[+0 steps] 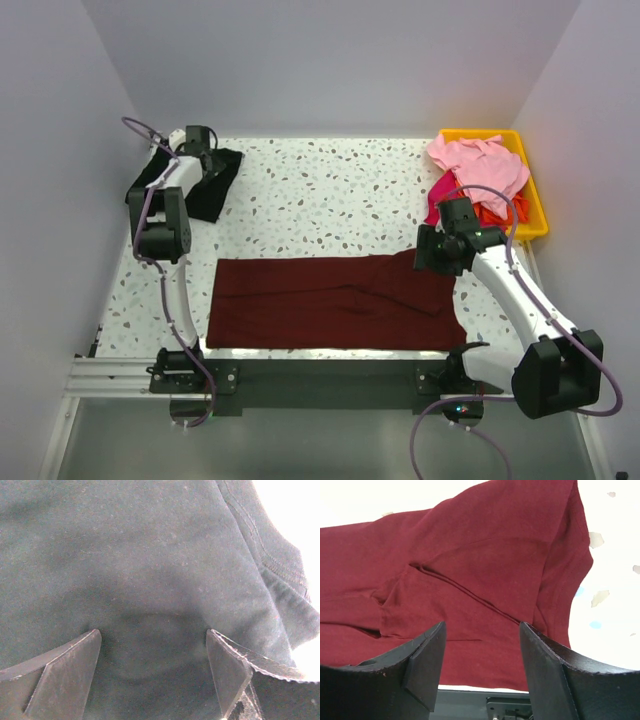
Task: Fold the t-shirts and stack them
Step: Fold the tshirt
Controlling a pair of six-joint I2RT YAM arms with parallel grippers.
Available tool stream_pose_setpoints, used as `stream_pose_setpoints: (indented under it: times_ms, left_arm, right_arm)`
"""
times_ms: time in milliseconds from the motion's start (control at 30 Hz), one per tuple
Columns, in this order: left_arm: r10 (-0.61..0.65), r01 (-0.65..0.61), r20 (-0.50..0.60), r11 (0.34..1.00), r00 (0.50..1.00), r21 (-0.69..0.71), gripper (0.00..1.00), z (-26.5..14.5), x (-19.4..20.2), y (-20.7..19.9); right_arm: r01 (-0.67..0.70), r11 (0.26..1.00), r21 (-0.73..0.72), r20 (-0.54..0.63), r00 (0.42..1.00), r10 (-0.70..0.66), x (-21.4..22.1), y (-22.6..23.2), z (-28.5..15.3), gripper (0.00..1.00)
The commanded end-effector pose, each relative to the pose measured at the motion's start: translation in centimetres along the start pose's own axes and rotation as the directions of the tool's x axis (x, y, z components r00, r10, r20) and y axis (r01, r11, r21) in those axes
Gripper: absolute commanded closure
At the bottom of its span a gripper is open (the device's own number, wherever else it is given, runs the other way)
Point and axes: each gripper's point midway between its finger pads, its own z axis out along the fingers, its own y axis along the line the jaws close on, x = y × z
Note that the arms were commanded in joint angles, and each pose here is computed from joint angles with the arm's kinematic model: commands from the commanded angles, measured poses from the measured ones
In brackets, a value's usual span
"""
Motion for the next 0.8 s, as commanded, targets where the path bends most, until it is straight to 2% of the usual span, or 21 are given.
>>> stream_pose_setpoints:
  times_ms: [0,100,233,333,400,433,500,533,567,600,633,767]
  left_arm:
    - [-0.012,0.008,-0.07,0.998,0.997,-0.057,0.06,1.6,1.9,2.3]
    - [0.004,-0.005,-0.025,1.0,1.0,-0.011,0.0,-0.3,-0.3,1.2]
    - [0.033,-0.036,0.062,0.998,0.998,0.05,0.0,-4.9,-4.0,-0.4]
    - [0.067,-0.076,0.096,0.993,0.993,0.095,0.0,-8.2,-5.1,-1.2]
    - [0.131,-0.141,0.098,0.985,0.987,0.102,0.0,-10.0,-3.6,-1.7]
    - [0.139,-0.154,0.13,0.981,0.982,0.116,0.0,-12.0,-4.1,-1.9]
    - [0.194,-0.207,0.12,0.973,0.974,0.105,0.0,-13.1,-1.7,-1.2]
    - [0.208,-0.228,0.14,0.963,0.968,0.145,0.0,-15.5,-1.1,-2.1]
    - [0.243,-0.257,0.109,0.956,0.964,0.143,0.0,-15.6,1.2,-1.3]
    - [0.269,-0.285,0.106,0.94,0.957,0.186,0.0,-16.9,3.0,-2.3]
    - [0.271,-0.292,0.121,0.931,0.955,0.22,0.0,-18.6,3.4,-2.5]
    - [0.353,-0.351,0.047,0.889,0.934,0.295,0.0,-21.4,11.0,-1.3]
  right_arm:
    - [0.018,0.999,-0.036,0.044,0.999,-0.016,-1.1,0.8,-0.3,0.36]
    - [0.035,0.999,-0.035,0.044,0.998,-0.033,-1.2,0.8,-0.3,0.32]
    - [0.037,0.998,-0.047,0.077,0.996,-0.033,-2.2,1.2,-0.3,0.28]
    - [0.036,0.996,-0.081,0.072,0.997,-0.031,-2.1,1.8,0.2,0.26]
    - [0.036,0.997,-0.075,0.064,0.997,-0.031,-2.0,1.7,0.5,0.26]
    - [0.035,0.997,-0.063,0.067,0.997,-0.031,-2.0,1.5,0.9,0.26]
    - [0.038,0.997,-0.064,0.063,0.997,-0.034,-1.9,1.5,1.2,0.26]
    - [0.039,0.996,-0.077,0.062,0.997,-0.034,-1.8,1.7,1.4,0.26]
    - [0.039,0.995,-0.089,0.069,0.997,-0.032,-1.9,1.9,1.5,0.26]
    - [0.033,0.993,-0.111,0.069,0.997,-0.025,-1.8,2.3,1.6,0.27]
    - [0.032,0.99,-0.134,0.076,0.997,-0.022,-1.9,2.7,1.8,0.27]
    - [0.045,0.976,-0.214,0.08,0.996,-0.029,-1.7,4.6,2.0,0.29]
